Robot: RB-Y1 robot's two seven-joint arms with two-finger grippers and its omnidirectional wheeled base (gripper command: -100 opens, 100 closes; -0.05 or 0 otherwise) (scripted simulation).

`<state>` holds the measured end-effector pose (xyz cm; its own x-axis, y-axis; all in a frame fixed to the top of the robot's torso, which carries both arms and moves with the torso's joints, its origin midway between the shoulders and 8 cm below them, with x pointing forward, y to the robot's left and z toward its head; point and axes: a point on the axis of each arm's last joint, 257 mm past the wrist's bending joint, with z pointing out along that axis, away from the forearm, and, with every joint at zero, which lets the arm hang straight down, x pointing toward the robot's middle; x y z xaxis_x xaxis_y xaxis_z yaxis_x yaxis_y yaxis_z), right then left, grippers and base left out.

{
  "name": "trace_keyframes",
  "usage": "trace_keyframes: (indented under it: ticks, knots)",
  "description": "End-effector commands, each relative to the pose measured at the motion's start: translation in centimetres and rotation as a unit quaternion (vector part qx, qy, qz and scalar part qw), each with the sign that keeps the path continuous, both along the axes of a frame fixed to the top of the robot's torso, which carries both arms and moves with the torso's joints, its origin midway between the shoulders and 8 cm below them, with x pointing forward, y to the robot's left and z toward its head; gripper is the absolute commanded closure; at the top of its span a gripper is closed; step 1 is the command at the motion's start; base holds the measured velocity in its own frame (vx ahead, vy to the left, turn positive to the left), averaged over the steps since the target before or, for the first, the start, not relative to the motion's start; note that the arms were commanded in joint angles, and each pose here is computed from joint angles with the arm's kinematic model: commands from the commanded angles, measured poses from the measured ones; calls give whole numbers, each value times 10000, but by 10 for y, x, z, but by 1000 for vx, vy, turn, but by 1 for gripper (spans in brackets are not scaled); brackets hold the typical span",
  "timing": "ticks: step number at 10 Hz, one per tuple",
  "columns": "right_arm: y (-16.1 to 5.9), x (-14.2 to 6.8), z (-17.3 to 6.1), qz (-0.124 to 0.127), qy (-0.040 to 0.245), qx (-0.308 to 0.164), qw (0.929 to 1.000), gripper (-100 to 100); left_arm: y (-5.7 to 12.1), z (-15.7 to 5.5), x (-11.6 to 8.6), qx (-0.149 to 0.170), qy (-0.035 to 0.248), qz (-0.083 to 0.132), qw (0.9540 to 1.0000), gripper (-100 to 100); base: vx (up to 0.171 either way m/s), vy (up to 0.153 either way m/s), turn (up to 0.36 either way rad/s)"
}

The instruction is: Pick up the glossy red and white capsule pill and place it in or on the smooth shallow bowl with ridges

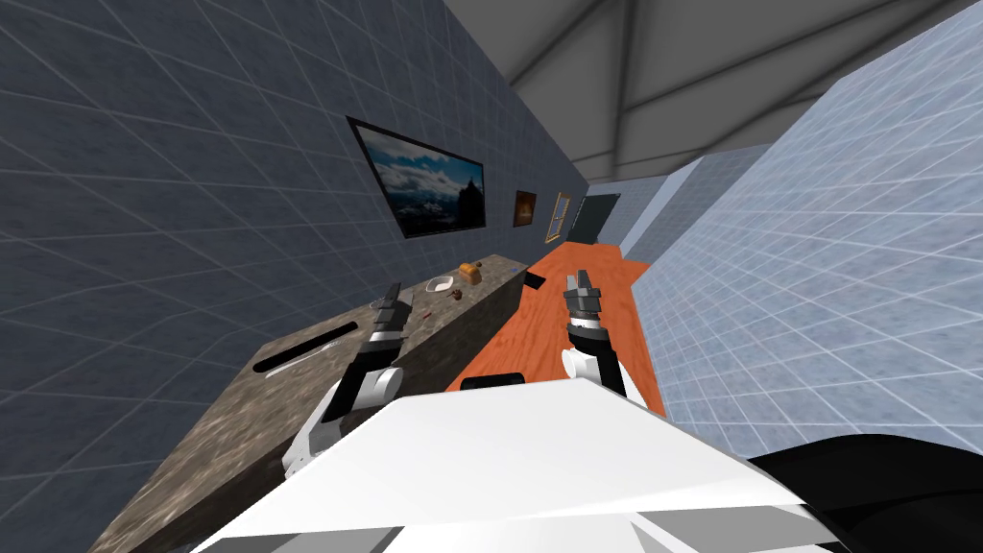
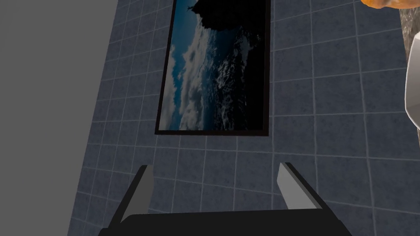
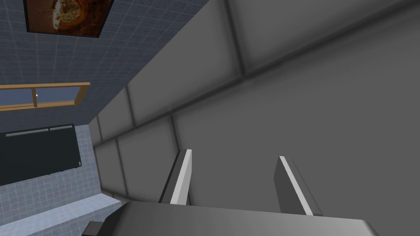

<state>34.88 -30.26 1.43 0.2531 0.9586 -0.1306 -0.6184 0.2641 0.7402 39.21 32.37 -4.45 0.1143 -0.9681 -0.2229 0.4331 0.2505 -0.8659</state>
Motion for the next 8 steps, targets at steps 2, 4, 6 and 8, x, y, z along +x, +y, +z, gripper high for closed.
trace_keyframes:
  ticks: [2, 4, 6, 8]
  knots:
    - [0, 0, 0, 0, 0, 0, 10000, 0, 7, -12, 9, 101, 297, 25, 9995, -100, -6, -40, 41]
    - [0, 0, 0, 0, 0, 0, 10000, 0, 14, -21, 16, 195, 540, 49, 9983, -100, -10, -38, 50]
    - [0, 0, 0, 0, 0, 0, 10000, 0, 22, -31, 23, 293, 787, 77, 9964, -100, -6, -39, 41]
    - [0, 0, 0, 0, 0, 0, 10000, 0, 31, -40, 29, 393, 1040, 110, 9937, -100, -7, -42, 36]
